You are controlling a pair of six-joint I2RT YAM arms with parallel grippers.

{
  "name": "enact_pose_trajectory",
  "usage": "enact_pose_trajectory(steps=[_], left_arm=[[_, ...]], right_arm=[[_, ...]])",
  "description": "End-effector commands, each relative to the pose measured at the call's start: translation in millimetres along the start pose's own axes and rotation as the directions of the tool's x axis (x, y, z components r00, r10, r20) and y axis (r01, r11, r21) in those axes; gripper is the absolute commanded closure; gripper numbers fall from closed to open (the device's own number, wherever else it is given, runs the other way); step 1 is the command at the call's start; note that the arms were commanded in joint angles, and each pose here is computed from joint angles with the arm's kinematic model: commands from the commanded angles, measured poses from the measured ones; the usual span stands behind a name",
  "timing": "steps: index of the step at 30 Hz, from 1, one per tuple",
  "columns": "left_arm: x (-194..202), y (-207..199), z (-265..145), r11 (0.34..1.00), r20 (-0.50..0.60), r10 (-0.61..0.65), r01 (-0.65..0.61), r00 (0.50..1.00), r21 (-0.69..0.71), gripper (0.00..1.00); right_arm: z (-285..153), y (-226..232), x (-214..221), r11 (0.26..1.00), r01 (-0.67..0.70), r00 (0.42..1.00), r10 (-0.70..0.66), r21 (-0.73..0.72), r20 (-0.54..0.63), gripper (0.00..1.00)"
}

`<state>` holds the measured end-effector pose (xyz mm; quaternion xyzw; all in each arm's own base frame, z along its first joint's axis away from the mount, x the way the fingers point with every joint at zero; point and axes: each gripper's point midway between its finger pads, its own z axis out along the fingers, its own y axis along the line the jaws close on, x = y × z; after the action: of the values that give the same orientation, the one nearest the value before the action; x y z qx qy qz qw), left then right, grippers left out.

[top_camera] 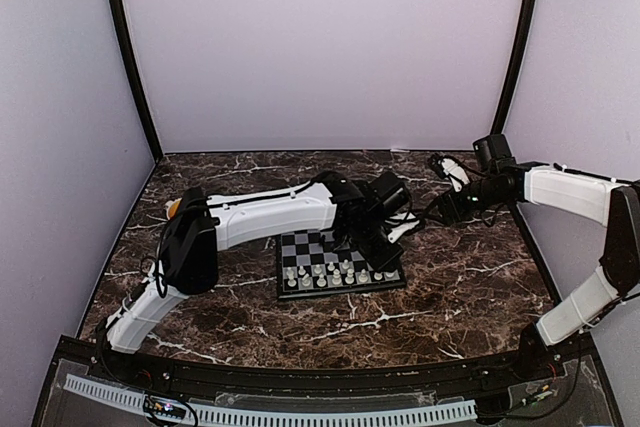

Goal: Set up the chess pieces on the board
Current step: Place the rook at h1.

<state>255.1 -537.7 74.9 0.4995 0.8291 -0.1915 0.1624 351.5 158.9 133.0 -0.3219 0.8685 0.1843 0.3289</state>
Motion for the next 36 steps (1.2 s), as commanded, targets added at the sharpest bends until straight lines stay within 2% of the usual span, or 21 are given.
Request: enact_pose_trajectory(steps=[1,16,23,26,31,36], left_arm=[[-1.7,-3.9,-2.8,1.0,-0.004,0.009,-0.009,1.0,0.003,0.81],[-13.1,-7.1,-11.5,1.0,0.027,0.012,-0.012,1.0,0.013,0.77],[-46.2,5.2,-64.2,0.997,0.149,0.01,0.001,0.989,-0.077,0.65],[-50.6,35.2,-82.1,0.987,0.18,-0.083,0.106,0.98,-0.118,0.63],[-30.3,88.5,-91.0,0.94,0.149,-0.284,0.306,0.947,-0.151,0.68],[-13.8,103.1,-81.2,0.916,0.113,-0.35,0.365,0.93,-0.168,0.71]], right_arm=[[-3.0,0.6,-7.3,1.0,0.011,0.999,-0.011,-0.004,0.04,0.35],[-3.3,1.4,-7.6,1.0,0.009,0.999,-0.008,-0.011,0.041,0.35],[-4.1,1.8,-7.2,1.0,0.013,0.999,-0.013,-0.007,0.044,0.35],[-3.9,1.3,-7.8,1.0,0.012,0.999,-0.012,-0.008,0.044,0.35],[-4.2,1.0,-7.5,1.0,0.013,0.999,-0.013,-0.005,0.044,0.35],[-4.1,1.0,-6.9,1.0,0.015,0.999,-0.015,-0.003,0.045,0.35]])
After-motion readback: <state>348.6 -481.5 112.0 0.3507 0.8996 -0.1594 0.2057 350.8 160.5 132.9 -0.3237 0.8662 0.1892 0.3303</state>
